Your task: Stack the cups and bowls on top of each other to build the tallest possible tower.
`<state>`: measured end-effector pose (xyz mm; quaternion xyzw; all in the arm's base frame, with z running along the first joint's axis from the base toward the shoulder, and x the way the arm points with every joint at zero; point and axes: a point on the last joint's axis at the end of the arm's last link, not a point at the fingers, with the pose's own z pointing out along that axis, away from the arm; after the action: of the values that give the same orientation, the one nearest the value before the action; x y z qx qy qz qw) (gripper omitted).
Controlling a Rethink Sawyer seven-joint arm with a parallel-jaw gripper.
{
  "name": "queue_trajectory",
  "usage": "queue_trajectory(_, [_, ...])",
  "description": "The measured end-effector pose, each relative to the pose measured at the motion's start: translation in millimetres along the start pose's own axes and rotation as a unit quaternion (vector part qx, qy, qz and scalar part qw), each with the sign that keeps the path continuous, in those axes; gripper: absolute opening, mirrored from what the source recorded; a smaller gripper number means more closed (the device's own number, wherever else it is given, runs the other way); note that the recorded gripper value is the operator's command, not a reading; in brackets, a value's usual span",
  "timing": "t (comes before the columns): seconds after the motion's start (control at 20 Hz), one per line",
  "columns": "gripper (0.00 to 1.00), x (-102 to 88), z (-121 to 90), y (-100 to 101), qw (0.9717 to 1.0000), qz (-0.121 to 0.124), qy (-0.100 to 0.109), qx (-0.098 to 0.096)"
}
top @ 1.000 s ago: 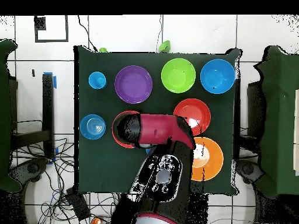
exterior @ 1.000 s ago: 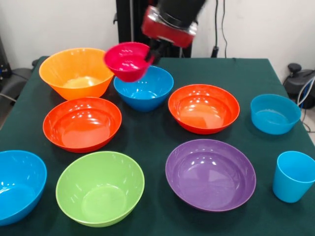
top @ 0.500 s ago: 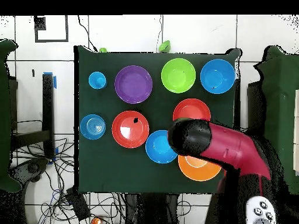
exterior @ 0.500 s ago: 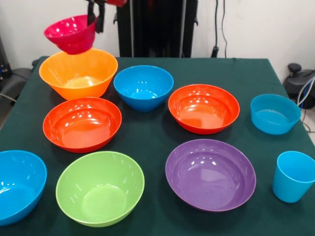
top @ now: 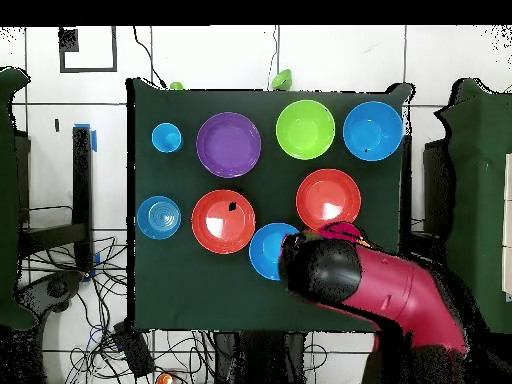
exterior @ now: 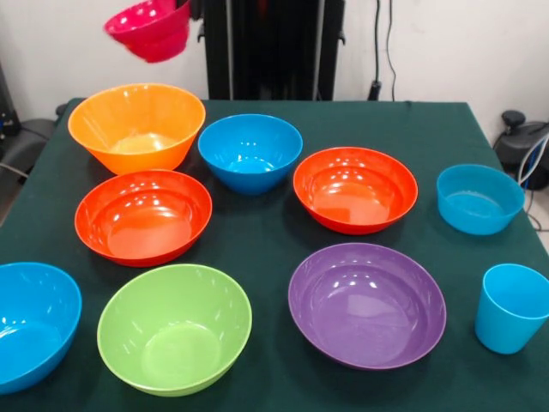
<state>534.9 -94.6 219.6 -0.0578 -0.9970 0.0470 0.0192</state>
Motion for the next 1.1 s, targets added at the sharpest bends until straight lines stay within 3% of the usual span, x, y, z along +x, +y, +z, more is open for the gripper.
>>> queue_trajectory(0.1, [0.0,12.8,-10.7,12.0,1.0,-0.008,-0.003,-0.002])
queue_trajectory(0.15, [0.0,26.3,-26.3,21.8,0.9999,-0.011,-0.012,-0.002])
queue_trajectory(0.3, [0.0,40.2,-45.6,28.0,0.9997,-0.011,-0.02,0.001])
queue_trajectory(0.35, [0.0,51.2,-62.9,31.9,0.9995,-0.009,-0.03,0.003])
queue_trajectory(0.5, [0.0,69.4,-89.2,35.4,0.9986,-0.006,-0.051,0.011])
queue_trajectory(0.55, [0.0,87.5,-111.2,34.7,0.9973,-0.008,-0.07,0.02])
queue_trajectory(0.7, [0.0,104.6,-135.8,31.0,0.9952,-0.015,-0.092,0.032])
queue_trajectory(0.75, [0.0,115.2,-157.7,28.6,0.9928,-0.028,-0.11,0.04])
queue_trajectory(0.8, [0.0,117.6,-163.7,28.4,0.9921,-0.033,-0.114,0.042])
queue_trajectory(0.85, [0.0,127.2,-188.4,27.9,0.9892,-0.054,-0.128,0.048])
queue_trajectory(0.95, [0.0,136.4,-214.5,30.4,0.9854,-0.084,-0.139,0.053])
queue_trajectory(1.05, [0.0,146.0,-242.8,35.8,0.9798,-0.119,-0.151,0.056])
queue_trajectory(1.1, [0.0,151.7,-259.4,39.8,0.9752,-0.142,-0.16,0.057])
